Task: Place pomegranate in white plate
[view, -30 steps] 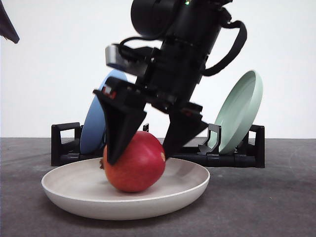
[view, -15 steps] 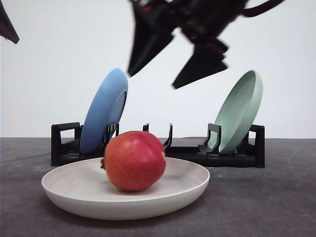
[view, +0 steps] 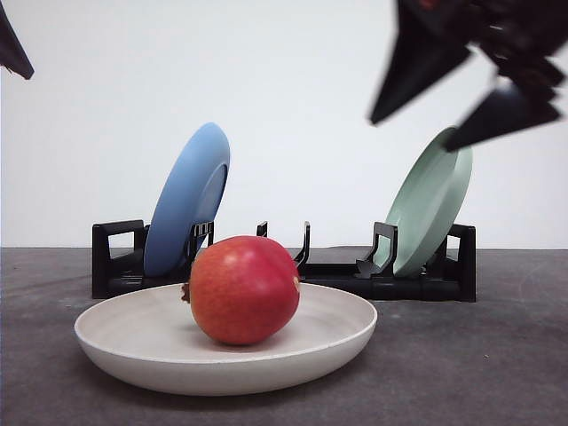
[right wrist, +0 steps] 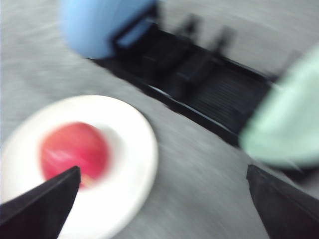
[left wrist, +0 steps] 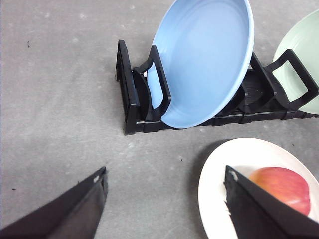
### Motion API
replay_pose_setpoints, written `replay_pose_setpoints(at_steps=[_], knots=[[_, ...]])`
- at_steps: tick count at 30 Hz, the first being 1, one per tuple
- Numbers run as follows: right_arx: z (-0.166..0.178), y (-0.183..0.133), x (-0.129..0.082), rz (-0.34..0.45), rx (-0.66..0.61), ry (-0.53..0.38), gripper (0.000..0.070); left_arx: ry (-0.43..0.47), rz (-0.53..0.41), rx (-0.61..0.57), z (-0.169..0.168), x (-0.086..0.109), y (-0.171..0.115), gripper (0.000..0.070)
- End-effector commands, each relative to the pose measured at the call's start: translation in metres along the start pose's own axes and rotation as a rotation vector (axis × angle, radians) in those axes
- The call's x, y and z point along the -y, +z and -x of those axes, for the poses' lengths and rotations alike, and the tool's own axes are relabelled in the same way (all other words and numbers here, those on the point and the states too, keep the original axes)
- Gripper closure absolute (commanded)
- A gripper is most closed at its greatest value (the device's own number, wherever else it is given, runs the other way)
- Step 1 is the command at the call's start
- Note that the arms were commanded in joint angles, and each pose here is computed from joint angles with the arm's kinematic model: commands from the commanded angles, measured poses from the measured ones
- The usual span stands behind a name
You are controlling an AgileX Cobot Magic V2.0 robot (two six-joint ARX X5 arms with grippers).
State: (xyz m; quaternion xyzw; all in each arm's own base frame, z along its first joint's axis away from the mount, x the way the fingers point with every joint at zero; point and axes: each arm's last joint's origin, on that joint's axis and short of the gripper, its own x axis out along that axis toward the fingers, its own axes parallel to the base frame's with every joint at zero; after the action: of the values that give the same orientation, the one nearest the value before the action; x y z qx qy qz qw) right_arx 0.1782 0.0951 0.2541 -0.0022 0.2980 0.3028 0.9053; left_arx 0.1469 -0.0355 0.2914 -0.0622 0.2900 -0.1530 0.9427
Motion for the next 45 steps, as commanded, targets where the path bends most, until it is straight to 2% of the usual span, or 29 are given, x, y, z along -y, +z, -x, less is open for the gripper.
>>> replay_pose_setpoints(at_steps=[1, 9, 16, 17, 18, 19, 20, 21, 43, 45], knots=[[0.004, -0.006, 0.006, -0.040, 0.005, -0.026, 0.0018, 0.000, -0.009, 0.009, 0.000, 0.001, 0.002, 0.0266], [0.021, -0.026, 0.036, -0.149, -0.025, -0.176, 0.0018, 0.000, -0.009, 0.009, 0.000, 0.001, 0.002, 0.0266], [0.023, -0.028, 0.041, -0.168, -0.032, -0.198, 0.0018, -0.001, -0.007, 0.009, 0.000, 0.001, 0.002, 0.0266], [0.023, -0.028, 0.041, -0.169, -0.033, -0.198, 0.0068, -0.001, -0.007, 0.010, 0.000, 0.001, 0.002, 0.0294], [0.023, -0.028, 0.041, -0.169, -0.034, -0.199, 0.0177, -0.001, -0.007, 0.010, 0.000, 0.001, 0.002, 0.0378], [0.023, -0.028, 0.041, -0.169, -0.034, -0.200, 0.0350, -0.001, -0.007, 0.010, 0.000, 0.001, 0.002, 0.0526], [0.023, -0.028, 0.041, -0.169, -0.035, -0.200, 0.0555, -0.001, -0.005, 0.010, 0.000, 0.001, 0.002, 0.0619], [0.023, -0.028, 0.041, -0.169, -0.035, -0.200, 0.0696, -0.001, -0.003, 0.010, 0.000, 0.001, 0.002, 0.0680], [0.023, -0.028, 0.041, -0.169, -0.033, -0.197, 0.0683, -0.002, -0.007, 0.022, 0.000, 0.000, 0.001, 0.0684], [0.023, -0.028, 0.041, -0.169, -0.033, -0.197, 0.0683, 0.002, -0.050, 0.046, -0.001, -0.002, -0.005, 0.0684]])
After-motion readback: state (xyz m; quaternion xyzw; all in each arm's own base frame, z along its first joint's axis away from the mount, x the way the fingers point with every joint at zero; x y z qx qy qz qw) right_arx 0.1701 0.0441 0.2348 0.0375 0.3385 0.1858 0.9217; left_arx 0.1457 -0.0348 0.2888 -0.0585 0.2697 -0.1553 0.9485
